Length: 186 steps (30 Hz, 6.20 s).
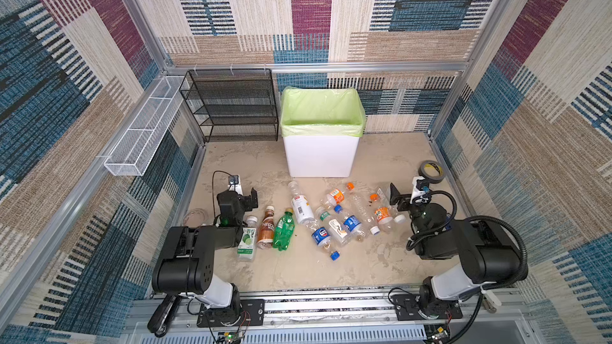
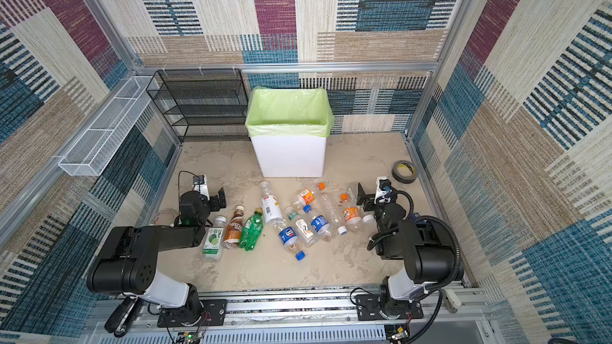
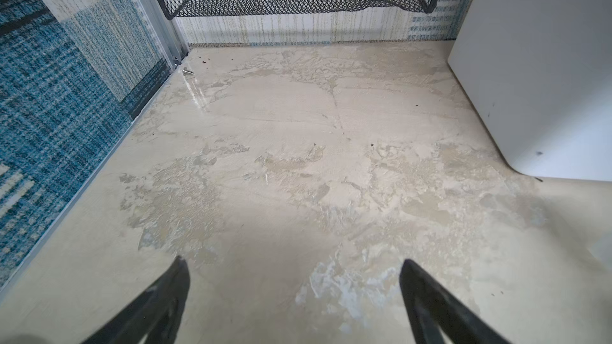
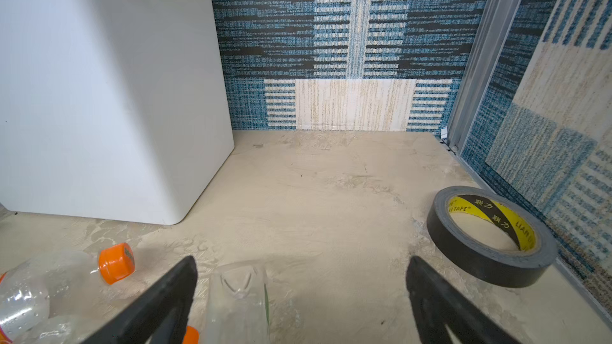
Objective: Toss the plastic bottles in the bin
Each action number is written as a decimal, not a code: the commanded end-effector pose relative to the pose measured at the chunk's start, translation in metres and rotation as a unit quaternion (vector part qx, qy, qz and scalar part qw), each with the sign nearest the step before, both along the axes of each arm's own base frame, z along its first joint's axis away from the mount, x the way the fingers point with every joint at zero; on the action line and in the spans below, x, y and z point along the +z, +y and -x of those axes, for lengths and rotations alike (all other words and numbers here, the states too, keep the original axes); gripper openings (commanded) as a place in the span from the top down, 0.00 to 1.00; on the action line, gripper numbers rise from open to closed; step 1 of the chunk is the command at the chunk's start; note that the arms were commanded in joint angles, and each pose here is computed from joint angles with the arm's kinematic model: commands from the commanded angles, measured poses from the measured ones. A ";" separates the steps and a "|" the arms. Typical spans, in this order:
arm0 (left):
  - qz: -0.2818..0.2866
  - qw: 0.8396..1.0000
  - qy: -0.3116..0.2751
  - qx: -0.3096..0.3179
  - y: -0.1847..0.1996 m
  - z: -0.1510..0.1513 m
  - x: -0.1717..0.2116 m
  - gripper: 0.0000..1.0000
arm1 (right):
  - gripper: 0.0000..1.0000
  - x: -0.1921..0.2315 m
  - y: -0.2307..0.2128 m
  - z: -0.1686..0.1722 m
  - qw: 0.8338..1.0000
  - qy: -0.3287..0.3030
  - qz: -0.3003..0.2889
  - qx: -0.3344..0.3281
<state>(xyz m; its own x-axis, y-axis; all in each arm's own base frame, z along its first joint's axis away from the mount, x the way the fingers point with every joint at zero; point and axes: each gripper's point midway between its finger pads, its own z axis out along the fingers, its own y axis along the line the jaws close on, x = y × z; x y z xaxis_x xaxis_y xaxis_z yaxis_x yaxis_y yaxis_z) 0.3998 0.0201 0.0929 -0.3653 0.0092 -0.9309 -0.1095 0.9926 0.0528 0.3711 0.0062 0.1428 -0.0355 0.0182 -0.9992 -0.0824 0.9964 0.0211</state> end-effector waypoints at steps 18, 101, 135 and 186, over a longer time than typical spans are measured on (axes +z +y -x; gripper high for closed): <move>0.003 1.000 -0.005 -0.005 -0.002 -0.002 0.003 0.01 | 0.01 0.008 0.001 0.000 1.000 -0.015 0.001 0.002; 0.187 0.970 0.075 -0.134 -0.071 0.013 0.162 0.29 | 0.39 -0.077 0.032 -0.009 0.918 0.391 -0.069 -0.012; 0.190 0.969 0.070 -0.141 -0.074 0.014 0.164 0.29 | 0.58 0.211 0.027 -0.001 0.996 -0.044 -0.070 0.019; 0.210 0.956 0.121 -0.164 -0.148 0.048 0.141 0.21 | 0.12 0.343 0.081 -0.062 0.986 -0.080 -0.086 0.118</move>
